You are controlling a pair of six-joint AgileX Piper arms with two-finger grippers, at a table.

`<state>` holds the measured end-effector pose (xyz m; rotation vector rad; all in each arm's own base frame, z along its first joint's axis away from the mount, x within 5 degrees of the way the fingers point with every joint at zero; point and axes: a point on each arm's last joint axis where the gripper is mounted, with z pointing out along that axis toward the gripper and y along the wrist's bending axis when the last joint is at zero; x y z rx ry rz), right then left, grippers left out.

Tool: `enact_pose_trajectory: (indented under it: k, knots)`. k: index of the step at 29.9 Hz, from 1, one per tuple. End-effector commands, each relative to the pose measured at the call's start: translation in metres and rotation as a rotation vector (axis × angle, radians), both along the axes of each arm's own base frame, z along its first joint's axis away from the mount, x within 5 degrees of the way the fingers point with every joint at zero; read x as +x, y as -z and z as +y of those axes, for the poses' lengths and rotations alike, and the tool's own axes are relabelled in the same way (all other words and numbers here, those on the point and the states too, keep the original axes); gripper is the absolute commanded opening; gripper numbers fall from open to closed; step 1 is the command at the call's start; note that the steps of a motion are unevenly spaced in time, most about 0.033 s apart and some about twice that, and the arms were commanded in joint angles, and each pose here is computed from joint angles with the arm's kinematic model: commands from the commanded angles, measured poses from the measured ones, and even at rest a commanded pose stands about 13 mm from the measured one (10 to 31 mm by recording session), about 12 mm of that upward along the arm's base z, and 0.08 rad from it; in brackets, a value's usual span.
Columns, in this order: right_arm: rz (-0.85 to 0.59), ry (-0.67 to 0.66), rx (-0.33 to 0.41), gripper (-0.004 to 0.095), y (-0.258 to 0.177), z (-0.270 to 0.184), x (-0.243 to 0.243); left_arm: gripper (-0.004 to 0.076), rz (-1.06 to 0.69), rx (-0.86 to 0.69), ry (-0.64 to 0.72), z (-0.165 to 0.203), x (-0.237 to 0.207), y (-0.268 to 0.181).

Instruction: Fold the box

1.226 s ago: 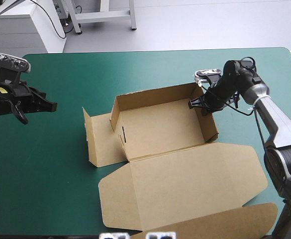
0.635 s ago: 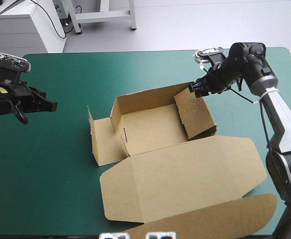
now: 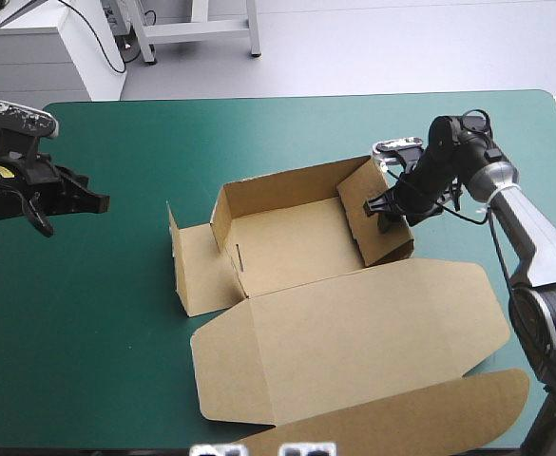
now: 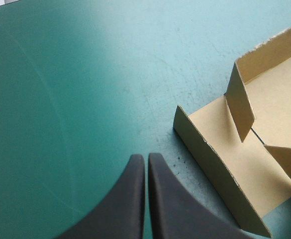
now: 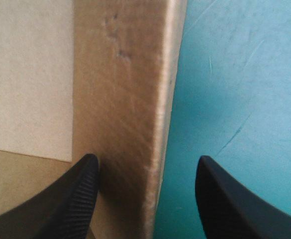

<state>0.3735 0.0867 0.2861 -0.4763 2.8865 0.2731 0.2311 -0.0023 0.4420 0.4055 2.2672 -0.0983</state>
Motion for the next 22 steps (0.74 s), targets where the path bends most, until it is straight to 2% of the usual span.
enact_pose_trajectory:
  k: [1,3,5,7,10,12,17,22]
  knots:
    - [-0.037,-0.025,0.018,0.0538,-0.017,-0.001,-0.008,0.0006,-0.094,-0.018,-0.007,-0.002,-0.005,-0.016]
    - [-0.028,-0.024,0.021,0.0521,-0.013,0.0,-0.006,0.0006,-0.094,-0.018,-0.007,-0.002,-0.005,-0.016]
    - [-0.009,-0.022,0.032,0.0462,-0.007,0.002,-0.004,0.0006,-0.094,-0.02,-0.006,-0.002,-0.005,-0.016]
    - [0.009,-0.023,0.029,0.0335,-0.002,0.002,-0.002,0.0006,-0.094,-0.02,-0.006,-0.002,-0.005,-0.016]
    - [0.009,-0.023,0.029,0.0089,-0.002,0.002,-0.002,0.0006,-0.094,-0.02,-0.006,-0.002,-0.005,-0.016]
    - [0.006,-0.025,0.029,-0.0018,-0.003,0.002,-0.002,0.0006,-0.09,-0.021,-0.006,-0.002,-0.005,-0.015]
    - [-0.026,-0.029,0.03,-0.0018,-0.014,0.001,-0.004,0.0006,-0.062,-0.024,0.001,-0.003,-0.007,-0.013]
    - [-0.159,-0.028,0.048,-0.0018,-0.058,-0.002,-0.015,0.0006,-0.037,-0.026,0.005,-0.003,-0.007,-0.009]
